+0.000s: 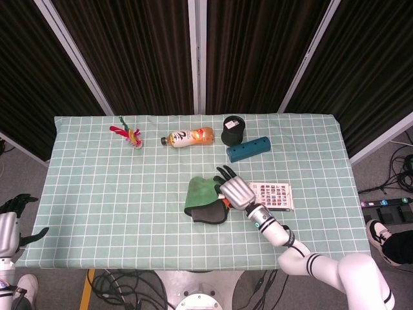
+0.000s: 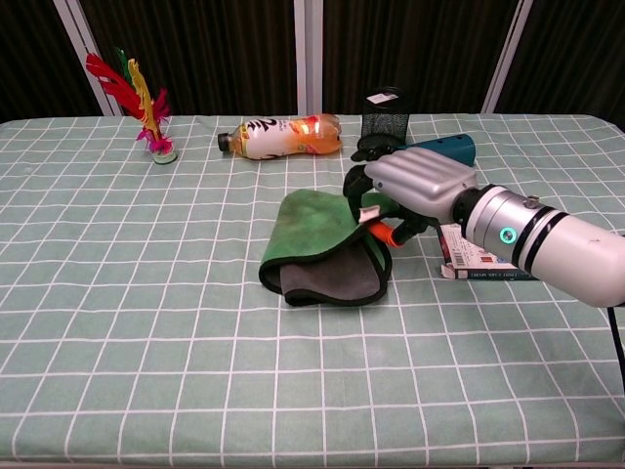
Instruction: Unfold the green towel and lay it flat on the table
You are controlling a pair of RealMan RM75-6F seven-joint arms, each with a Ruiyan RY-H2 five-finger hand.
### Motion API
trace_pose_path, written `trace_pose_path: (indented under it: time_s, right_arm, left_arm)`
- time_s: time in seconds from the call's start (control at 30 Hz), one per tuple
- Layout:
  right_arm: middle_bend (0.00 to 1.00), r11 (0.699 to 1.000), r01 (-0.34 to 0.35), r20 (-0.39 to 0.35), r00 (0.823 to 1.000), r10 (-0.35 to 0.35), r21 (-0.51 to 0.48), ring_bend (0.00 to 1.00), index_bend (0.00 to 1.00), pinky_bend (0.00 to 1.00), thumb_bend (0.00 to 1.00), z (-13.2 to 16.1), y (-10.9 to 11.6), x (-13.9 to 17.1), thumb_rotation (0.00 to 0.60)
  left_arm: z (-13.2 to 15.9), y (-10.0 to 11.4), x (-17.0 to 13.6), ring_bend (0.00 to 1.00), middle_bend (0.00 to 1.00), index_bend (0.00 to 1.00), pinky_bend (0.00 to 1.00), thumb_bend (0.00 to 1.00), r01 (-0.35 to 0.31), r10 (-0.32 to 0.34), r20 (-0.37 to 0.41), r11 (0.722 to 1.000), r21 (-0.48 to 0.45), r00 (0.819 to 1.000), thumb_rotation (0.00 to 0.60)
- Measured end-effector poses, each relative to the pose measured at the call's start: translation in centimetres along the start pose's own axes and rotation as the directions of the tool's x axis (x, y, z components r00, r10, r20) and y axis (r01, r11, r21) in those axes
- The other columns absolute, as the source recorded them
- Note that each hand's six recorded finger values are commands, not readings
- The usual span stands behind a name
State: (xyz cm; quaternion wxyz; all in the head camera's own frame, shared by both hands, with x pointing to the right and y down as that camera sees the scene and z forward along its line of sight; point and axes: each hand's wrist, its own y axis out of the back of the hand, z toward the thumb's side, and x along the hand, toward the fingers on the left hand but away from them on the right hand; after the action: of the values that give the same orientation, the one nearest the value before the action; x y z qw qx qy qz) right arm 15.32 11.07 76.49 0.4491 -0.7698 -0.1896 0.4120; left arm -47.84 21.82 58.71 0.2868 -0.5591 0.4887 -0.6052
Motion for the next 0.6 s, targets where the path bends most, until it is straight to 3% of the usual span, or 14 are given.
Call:
trace_pose_path:
  time_s: [0.33,0.6]
  right_arm:
    - [0.28,0.993,0.095,-0.017,0.995,-0.097,-0.067,0.06,0.7,0.0,0.62,1.3,4.5,-2.0,0.6]
    - [0.28,0.966,0.186,-0.002,0.982,-0.19,-0.179,0.06,0.71,0.0,0.59,3.4,11.5,-4.9,0.6]
  left_arm:
    - [3.3,-0.6,2.7,0.24,0.32,0.36,0.28,0.09,0.025,-0.017,0.095,0.996,-0.083,0.995,0.6]
    - [7.3,-2.3,5.6,0.24,0.32,0.36,0.28,0.09,0.123,-0.082,0.18,0.966,-0.229,0.98,0.6]
